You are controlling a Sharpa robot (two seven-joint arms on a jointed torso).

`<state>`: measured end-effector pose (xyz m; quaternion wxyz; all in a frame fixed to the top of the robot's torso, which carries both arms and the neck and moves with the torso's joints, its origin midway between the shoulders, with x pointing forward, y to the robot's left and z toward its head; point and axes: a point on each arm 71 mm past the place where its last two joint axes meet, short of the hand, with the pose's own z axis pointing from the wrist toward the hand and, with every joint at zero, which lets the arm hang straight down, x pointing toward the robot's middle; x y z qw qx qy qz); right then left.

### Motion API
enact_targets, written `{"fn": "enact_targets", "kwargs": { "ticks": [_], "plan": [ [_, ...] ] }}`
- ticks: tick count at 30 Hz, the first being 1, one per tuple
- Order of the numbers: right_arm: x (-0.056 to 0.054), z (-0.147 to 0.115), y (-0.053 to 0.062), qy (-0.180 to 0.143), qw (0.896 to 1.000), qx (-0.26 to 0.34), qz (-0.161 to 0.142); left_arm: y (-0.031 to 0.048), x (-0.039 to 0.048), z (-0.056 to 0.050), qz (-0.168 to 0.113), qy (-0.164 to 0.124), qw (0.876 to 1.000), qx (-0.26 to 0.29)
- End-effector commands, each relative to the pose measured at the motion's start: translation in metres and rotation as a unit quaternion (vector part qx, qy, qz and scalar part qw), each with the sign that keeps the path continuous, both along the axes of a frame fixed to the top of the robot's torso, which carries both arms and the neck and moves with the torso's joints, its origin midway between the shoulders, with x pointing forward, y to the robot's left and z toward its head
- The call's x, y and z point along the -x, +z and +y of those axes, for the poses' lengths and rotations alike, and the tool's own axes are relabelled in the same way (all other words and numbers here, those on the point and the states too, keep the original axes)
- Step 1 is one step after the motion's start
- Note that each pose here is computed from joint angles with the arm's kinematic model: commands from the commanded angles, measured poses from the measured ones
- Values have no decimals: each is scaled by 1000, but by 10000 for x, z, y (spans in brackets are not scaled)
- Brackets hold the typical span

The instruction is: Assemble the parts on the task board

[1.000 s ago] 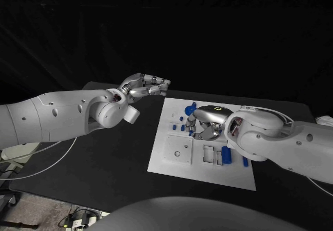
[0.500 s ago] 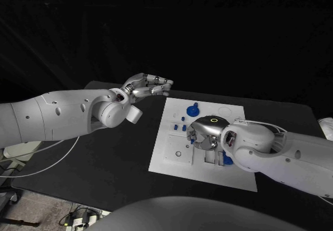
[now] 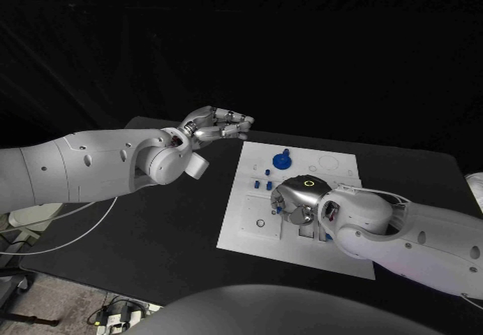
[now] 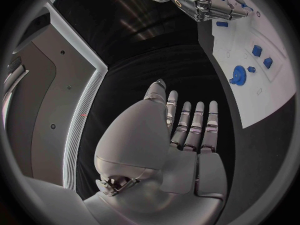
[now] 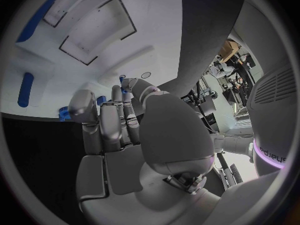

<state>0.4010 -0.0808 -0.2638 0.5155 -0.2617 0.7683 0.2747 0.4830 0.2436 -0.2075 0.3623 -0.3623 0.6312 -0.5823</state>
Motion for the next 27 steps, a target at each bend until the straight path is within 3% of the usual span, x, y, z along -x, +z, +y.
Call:
{"fn": "enact_targets", "kwargs": {
  "ticks": [1,12,27],
  "plan": [
    [4,27,37,11,999,-25,-25,1,2,-25,-1,-8,1000,1],
    [-9,30,-8,10,999,-38,-31,-33,4,-24,2,-12,1000,-1],
    [-32,2,-109,2,1000,-26,-14,-71,15,-18,8,-13,1000,-2]
  ]
}}
